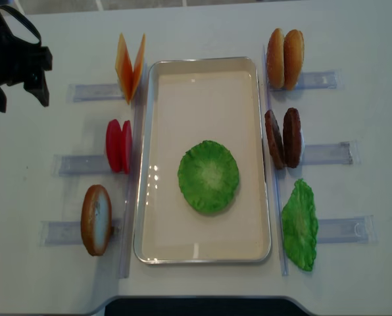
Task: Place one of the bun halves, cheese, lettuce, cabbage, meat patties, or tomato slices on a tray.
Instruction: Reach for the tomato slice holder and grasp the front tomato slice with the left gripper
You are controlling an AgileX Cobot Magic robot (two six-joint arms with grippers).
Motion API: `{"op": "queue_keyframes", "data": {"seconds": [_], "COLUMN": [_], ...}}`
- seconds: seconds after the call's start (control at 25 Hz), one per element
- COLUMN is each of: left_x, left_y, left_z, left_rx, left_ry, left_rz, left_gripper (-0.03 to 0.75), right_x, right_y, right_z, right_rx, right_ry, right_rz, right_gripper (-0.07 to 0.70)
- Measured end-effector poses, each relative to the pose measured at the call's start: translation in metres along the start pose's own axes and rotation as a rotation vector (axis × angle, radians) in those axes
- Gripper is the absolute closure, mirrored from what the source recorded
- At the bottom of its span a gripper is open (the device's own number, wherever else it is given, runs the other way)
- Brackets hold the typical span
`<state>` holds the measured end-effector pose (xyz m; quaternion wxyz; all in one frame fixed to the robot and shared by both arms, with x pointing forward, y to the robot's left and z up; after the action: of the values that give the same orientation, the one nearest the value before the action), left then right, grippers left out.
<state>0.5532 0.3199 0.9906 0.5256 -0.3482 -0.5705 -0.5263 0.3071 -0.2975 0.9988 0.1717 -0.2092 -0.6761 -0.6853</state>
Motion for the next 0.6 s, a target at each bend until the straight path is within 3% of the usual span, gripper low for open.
{"op": "queue_keyframes", "data": {"seconds": [0.16,0.32,0.6], "left_x": [0.002,0.006,0.000], "left_y": [-0.002,-0.010,-0.035], "left_z": [-0.014,-0.046,-0.108], "left_rx": [0.036,0.011,-0.077], "left_ry": [-0.010,-0.034,-0.055], "left_rz": [-0.004,-0.010,0.028], "left_gripper": [0.118,0.118,0.118], "right_x": [0.000,0.000,0.000], "right_y": [0.000,0.000,0.000], "right_z": [0.000,0.000,0.000], "right_rx": [0.000,0.000,0.000], "right_ry": [0.000,0.000,0.000], "right_rz": [0.000,0.000,0.000], "right_gripper": [0.139,0.139,0.139]}}
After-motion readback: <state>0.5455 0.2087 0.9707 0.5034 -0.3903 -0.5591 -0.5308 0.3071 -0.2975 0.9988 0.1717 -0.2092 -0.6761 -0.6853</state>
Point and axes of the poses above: a point on each arm's last joint axis where the gripper is mounted, x pointing back along that axis away from the gripper, z along the wrist's bending axis when the last joint is at zero, y = z × x, the point moved 9 cm from there along -x, pointing out along that axis toward the gripper, and after that the axes turned 2 degrees about x, right-handed, at the moved point
